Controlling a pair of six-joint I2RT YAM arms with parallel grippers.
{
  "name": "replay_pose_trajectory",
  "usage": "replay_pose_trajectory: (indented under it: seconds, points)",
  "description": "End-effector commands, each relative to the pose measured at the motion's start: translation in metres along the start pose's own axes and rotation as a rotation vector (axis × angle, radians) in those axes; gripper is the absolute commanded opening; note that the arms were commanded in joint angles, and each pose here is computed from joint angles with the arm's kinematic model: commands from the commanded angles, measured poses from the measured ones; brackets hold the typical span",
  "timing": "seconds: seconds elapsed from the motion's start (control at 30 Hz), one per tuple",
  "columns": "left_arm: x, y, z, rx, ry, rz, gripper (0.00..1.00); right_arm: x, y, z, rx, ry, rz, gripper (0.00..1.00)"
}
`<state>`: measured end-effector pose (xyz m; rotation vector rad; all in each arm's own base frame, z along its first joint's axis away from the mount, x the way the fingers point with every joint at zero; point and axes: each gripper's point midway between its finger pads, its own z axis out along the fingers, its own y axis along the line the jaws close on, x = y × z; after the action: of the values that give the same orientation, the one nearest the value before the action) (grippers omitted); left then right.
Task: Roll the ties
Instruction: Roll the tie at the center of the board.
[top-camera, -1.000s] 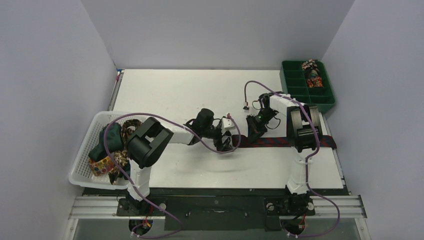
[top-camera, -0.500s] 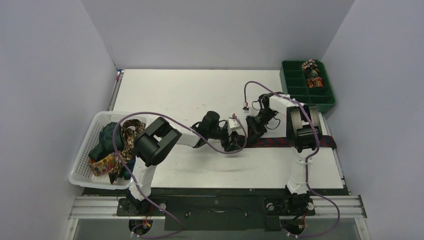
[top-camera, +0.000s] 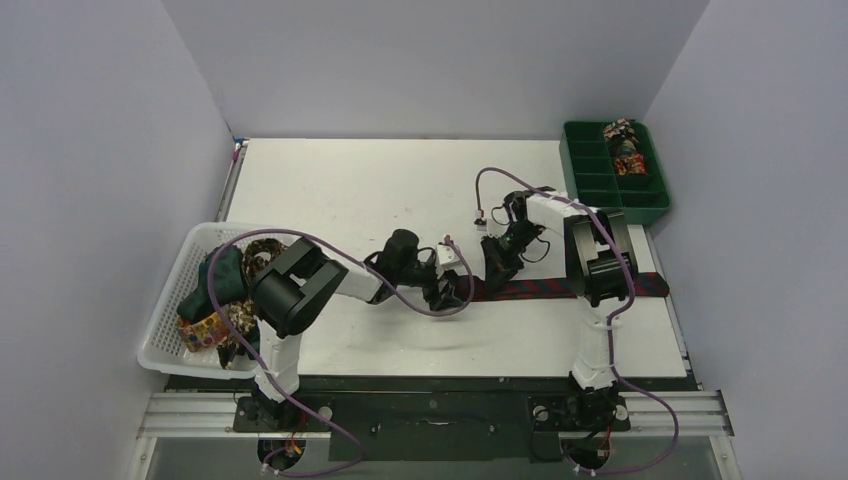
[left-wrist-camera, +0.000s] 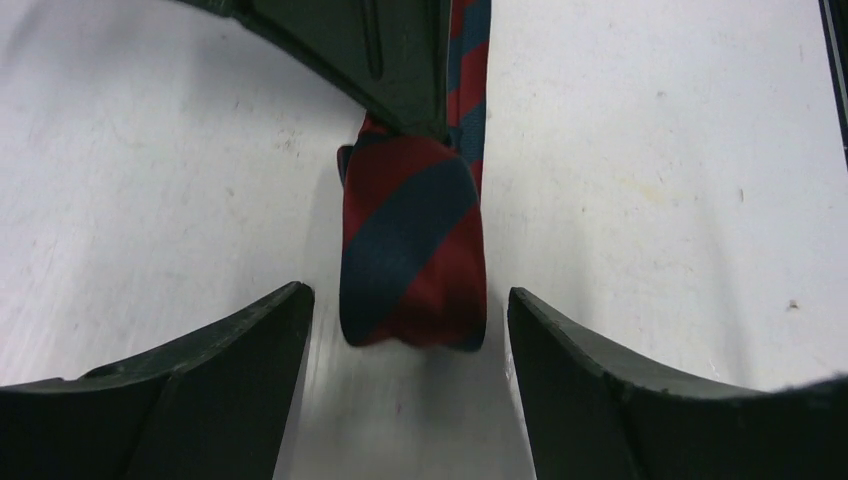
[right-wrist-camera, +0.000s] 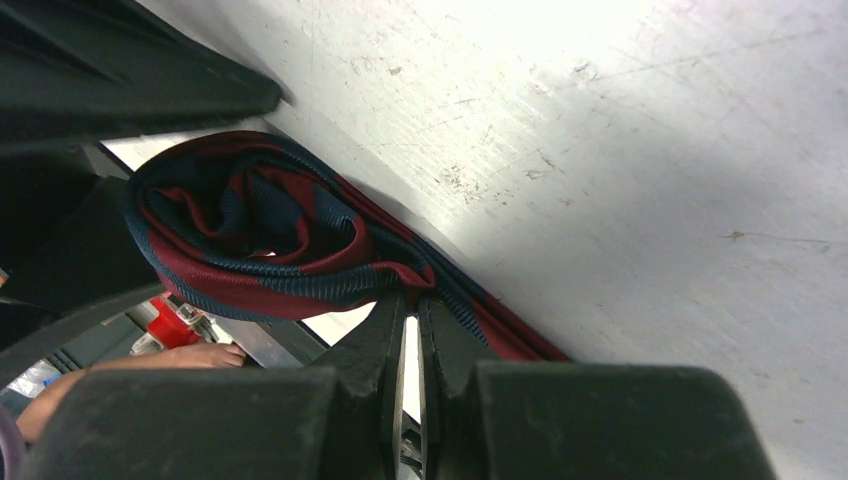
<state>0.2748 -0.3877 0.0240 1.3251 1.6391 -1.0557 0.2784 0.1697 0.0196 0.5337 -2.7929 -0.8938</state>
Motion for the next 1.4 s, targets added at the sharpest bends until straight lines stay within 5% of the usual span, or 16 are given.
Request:
replay_pose_trajectory:
  seconds: [0.0, 0.17, 0.43, 0.73, 0.97, 1.27, 1.37]
  points:
    - [-0.026, 0.004, -0.019, -0.037, -0.071, 0.045, 0.7, -0.008, -0.032, 0.014, 0.131, -0.016, -0.052, 0.0]
    - [-0.043, 0.006, -0.015, -0.041, -0.123, 0.043, 0.66, -0.007, -0.031, 0.015, 0.131, -0.013, -0.053, 0.0]
    - [-0.073, 0.01, 0.0, -0.019, -0.195, 0.049, 0.44, -0.007, -0.029, 0.016, 0.123, -0.01, -0.056, 0.0]
    - [-0.073, -0.001, 0.027, 0.049, -0.187, 0.026, 0.39, -0.011, -0.025, 0.016, 0.097, -0.022, -0.055, 0.0]
    - [-0.051, -0.002, 0.04, 0.06, -0.137, 0.005, 0.4, -0.012, -0.022, 0.015, 0.075, -0.031, -0.055, 0.0]
    - [0.003, 0.001, 0.04, 0.017, 0.061, 0.065, 0.26, -0.016, -0.003, -0.005, -0.041, -0.108, -0.051, 0.0]
    - [0.021, 0.003, 0.035, 0.003, 0.142, 0.09, 0.23, -0.015, 0.003, -0.021, -0.09, -0.136, -0.029, 0.08]
